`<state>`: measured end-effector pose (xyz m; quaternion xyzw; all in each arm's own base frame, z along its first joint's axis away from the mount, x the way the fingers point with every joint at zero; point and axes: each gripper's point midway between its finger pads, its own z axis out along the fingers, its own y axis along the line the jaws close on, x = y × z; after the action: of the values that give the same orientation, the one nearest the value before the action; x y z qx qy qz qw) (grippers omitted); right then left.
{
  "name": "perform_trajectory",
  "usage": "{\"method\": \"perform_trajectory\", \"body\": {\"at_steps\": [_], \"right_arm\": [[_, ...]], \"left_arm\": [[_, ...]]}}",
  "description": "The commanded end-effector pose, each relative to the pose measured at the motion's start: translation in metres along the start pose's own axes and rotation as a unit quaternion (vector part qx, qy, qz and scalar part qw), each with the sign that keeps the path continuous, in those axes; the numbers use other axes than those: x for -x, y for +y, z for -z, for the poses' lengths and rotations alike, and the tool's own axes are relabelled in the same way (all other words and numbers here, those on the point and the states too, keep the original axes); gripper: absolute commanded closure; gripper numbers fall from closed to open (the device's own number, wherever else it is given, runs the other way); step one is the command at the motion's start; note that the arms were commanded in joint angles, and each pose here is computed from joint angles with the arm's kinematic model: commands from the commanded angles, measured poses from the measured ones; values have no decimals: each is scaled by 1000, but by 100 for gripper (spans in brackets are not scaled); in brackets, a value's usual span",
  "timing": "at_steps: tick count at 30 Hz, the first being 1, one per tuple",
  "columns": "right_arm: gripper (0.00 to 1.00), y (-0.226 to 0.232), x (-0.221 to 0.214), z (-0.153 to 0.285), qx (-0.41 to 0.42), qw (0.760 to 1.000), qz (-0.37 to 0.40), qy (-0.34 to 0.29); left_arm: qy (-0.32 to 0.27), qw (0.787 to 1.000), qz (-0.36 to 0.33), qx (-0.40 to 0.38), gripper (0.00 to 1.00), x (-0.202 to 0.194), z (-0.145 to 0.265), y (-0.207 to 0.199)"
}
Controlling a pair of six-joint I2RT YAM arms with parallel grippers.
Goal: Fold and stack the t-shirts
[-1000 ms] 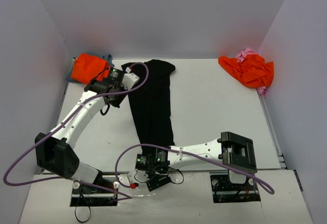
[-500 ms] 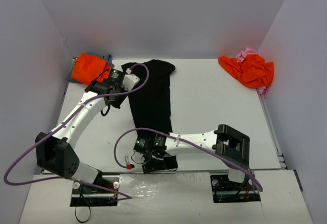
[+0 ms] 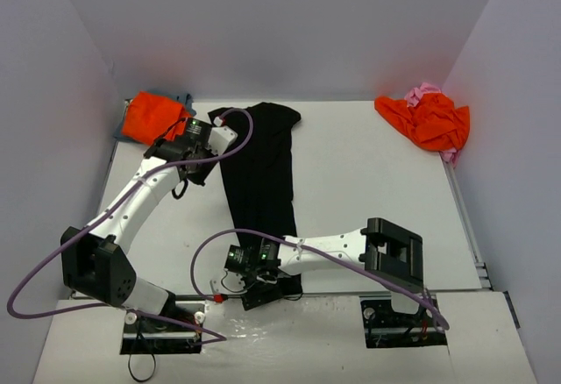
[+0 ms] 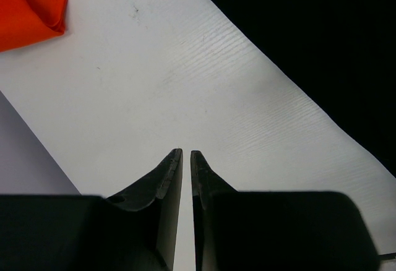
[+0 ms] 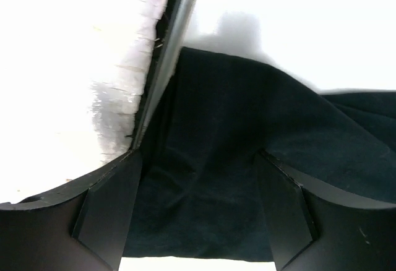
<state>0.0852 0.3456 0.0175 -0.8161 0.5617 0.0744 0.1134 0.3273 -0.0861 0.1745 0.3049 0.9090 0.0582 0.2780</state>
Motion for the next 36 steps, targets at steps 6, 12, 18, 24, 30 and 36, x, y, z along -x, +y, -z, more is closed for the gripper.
{"method": "perform_trajectory", "body": {"at_steps": [6,12,18,24,30,36], "right_arm": [[30,-6,13,31,-25,999,-9,-32],[30,14,6,11,17,1000,-13,-23],[29,16,3,2,38,999,-23,-19],[31,19,-8,-17,58,998,-31,2],[53,14,-27,-53,69,995,-55,38],[100,3,-43,-69,58,993,-76,67]], "left_arm": [[-39,999,13,18,91,14,13,12],[-38,999,13,20,91,14,13,13],[-36,999,11,20,91,14,11,13],[-45,999,10,21,91,19,11,14],[-58,998,9,29,91,29,16,20],[-70,997,5,30,89,33,14,20]]}}
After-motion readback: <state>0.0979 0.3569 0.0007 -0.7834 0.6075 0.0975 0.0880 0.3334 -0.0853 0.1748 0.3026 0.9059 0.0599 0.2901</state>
